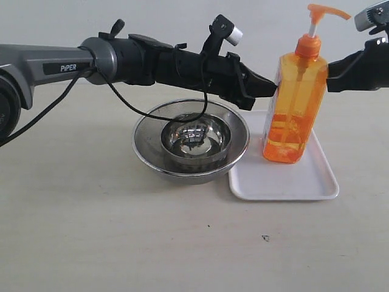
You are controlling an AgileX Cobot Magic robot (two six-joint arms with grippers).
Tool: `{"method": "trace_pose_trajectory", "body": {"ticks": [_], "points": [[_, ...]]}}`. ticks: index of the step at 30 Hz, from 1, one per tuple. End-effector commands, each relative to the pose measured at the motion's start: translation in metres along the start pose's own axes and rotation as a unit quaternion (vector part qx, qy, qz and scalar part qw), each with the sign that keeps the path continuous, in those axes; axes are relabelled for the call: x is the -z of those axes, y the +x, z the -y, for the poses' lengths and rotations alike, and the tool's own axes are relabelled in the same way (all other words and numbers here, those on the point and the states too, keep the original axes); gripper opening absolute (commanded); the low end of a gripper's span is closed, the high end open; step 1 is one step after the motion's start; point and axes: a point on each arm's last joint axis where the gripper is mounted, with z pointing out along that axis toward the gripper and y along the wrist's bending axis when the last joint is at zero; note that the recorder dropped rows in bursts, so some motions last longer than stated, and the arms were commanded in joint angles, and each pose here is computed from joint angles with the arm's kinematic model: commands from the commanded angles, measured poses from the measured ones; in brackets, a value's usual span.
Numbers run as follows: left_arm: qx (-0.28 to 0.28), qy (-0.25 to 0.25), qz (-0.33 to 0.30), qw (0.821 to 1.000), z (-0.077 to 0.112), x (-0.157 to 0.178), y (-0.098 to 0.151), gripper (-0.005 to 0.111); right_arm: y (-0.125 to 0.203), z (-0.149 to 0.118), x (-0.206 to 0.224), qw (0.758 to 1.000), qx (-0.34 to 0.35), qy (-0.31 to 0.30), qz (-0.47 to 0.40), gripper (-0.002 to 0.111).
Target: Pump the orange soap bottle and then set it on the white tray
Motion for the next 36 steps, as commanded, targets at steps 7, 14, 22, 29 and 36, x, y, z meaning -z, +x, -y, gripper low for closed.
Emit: {"method": "trace_pose_trajectory", "body": {"ticks": [7,14,22,29,36], "points": [[0.007,0.035,-0.014,0.999,0.009,-0.002,0.000,0.005,-0.003,-0.001,0.000,1.000,0.005,-0.008,0.008,0.000],[0.011,0.046,-0.013,0.999,0.011,-0.002,0.000,0.005,-0.002,-0.001,0.000,1.000,0.005,-0.007,0.007,0.000],[0.017,0.049,-0.013,0.999,0.012,-0.002,0.000,0.005,-0.002,-0.001,0.000,1.000,0.005,-0.004,0.005,0.000],[0.017,0.050,-0.013,0.999,0.012,-0.002,0.000,0.005,-0.002,-0.001,0.000,1.000,0.005,-0.004,0.005,0.000],[0.019,0.029,-0.009,0.999,0.000,0.017,-0.010,0.005,-0.006,0.000,0.007,1.000,0.012,0.011,-0.005,0.000]]}}
